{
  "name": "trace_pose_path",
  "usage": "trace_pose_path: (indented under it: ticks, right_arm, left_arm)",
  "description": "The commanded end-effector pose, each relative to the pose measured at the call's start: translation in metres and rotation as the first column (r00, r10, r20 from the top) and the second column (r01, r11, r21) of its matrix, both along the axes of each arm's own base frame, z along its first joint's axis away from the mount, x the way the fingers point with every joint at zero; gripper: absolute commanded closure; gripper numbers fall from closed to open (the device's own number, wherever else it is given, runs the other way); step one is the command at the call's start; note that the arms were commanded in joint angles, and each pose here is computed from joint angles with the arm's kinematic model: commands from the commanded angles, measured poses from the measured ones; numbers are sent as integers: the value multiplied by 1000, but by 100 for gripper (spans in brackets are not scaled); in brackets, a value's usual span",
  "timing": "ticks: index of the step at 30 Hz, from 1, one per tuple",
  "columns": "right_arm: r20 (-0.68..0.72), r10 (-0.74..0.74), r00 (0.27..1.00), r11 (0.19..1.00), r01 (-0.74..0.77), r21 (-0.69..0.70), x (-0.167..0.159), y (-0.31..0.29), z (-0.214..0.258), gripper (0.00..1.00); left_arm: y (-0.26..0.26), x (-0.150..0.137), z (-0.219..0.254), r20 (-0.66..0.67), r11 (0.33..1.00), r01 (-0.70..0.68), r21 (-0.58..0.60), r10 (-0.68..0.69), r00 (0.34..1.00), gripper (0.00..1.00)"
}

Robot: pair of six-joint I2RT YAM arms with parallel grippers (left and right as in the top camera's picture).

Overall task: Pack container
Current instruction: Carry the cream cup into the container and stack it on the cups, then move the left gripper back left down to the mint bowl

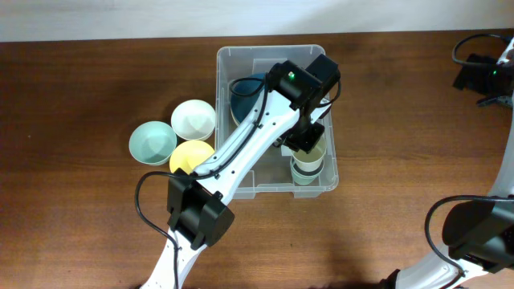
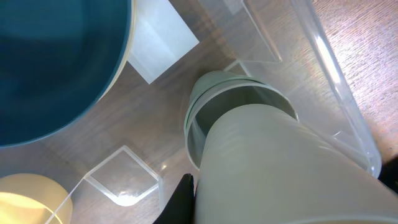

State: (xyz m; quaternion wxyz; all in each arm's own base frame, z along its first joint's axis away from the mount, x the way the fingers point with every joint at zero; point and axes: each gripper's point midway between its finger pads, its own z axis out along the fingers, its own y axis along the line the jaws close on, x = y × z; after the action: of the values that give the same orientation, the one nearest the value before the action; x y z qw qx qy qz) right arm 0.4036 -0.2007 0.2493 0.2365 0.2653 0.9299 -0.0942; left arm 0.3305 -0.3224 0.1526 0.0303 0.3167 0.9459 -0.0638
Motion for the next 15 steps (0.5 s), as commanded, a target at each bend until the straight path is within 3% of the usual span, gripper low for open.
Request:
trace_pose_path:
  ticks: [1,2,3,5,6,8,12,15]
  right_arm:
    - [30,-13,999,1000,13,-9,-1,-1,12,1]
    - [30,-13,999,1000,13,-9,-1,-1,12,1]
    - [30,-13,999,1000,13,-9,-1,-1,12,1]
    - [30,-13,999,1000,13,-9,-1,-1,12,1]
    - [30,-13,999,1000,13,-9,-1,-1,12,1]
    - [30,-13,999,1000,13,-9,-1,-1,12,1]
    - [30,-13,999,1000,13,-9,-1,-1,12,1]
    - [30,-13,999,1000,13,-9,-1,-1,12,1]
  left_arm:
    - [1,3,3,18,1000,-8,-3,8,1000,93]
    - [1,3,3,18,1000,-8,-3,8,1000,90]
    - [1,3,3,18,1000,-8,-3,8,1000,81]
    - [1,3,3,17,1000,-8,-2,8,1000,55]
    - [1,3,3,17,1000,-8,-2,8,1000,47]
    - [1,3,4,18,1000,-8,-3,8,1000,45]
    - [16,18,7,96,997,-35,64,28,995,54]
    - [45,43,20,197,980,-165,115,140,970,55]
